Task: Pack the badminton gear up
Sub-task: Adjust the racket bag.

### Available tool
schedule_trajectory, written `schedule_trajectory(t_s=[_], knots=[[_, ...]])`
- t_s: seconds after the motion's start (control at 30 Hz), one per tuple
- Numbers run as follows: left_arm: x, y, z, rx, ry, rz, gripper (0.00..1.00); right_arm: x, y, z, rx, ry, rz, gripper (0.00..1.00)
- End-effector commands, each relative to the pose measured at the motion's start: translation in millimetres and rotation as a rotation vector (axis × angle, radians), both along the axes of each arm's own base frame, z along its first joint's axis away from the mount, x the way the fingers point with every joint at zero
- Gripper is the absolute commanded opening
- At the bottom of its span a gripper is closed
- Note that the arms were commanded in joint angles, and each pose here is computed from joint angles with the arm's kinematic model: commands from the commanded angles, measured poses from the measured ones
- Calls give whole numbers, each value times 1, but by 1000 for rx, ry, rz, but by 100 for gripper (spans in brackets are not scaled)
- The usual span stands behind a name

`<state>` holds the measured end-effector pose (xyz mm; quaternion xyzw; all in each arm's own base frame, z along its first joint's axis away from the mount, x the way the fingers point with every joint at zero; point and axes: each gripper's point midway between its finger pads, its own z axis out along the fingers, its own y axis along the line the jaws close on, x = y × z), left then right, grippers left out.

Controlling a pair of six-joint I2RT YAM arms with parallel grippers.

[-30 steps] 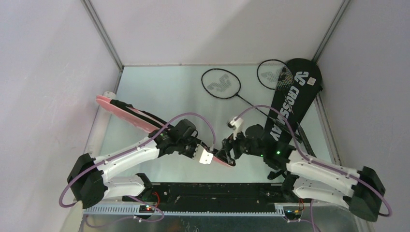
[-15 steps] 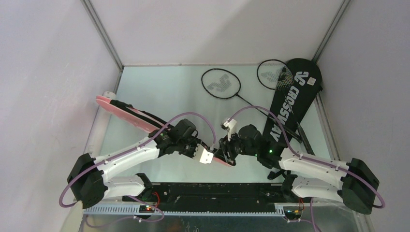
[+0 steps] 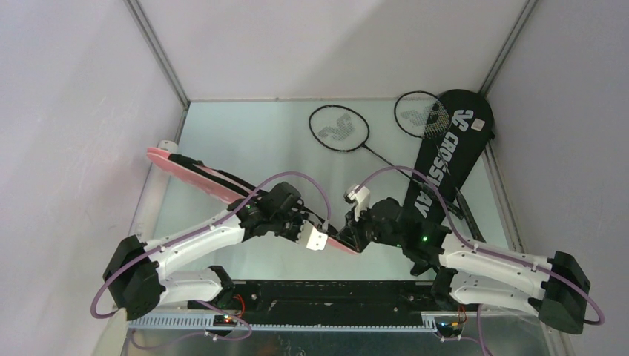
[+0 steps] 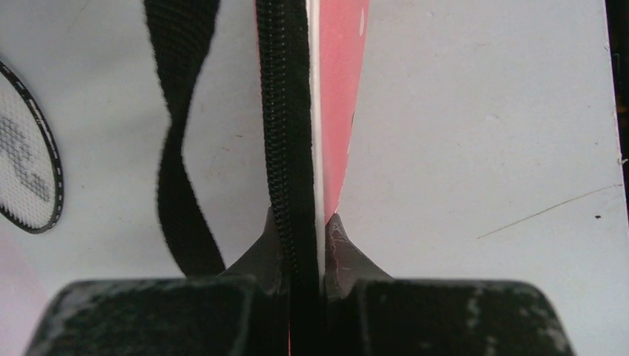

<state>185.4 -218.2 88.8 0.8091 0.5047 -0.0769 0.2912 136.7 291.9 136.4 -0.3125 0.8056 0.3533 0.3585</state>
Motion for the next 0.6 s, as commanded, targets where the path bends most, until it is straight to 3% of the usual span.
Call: schedule_trajectory(t_s=[0.0,0.13,0.37,0.47,0.57], knots=[[13,-3,18,-43,-85,-6,0,30,-29,25,-10,-98,-218,0],[10,-1,15,-38,-79,-20,0,50,-68,31,-49,-145,-417,0],[9,1,16,-40,-81,-29,0,67,-116,-3,-236,-114,-660,0],[9,1,17,-41,-82,-28,0,68,-130,-18,-311,-90,-714,0],[10,-2,21,-60,-83,-22,0,64,-120,-34,-343,-29,-652,0]])
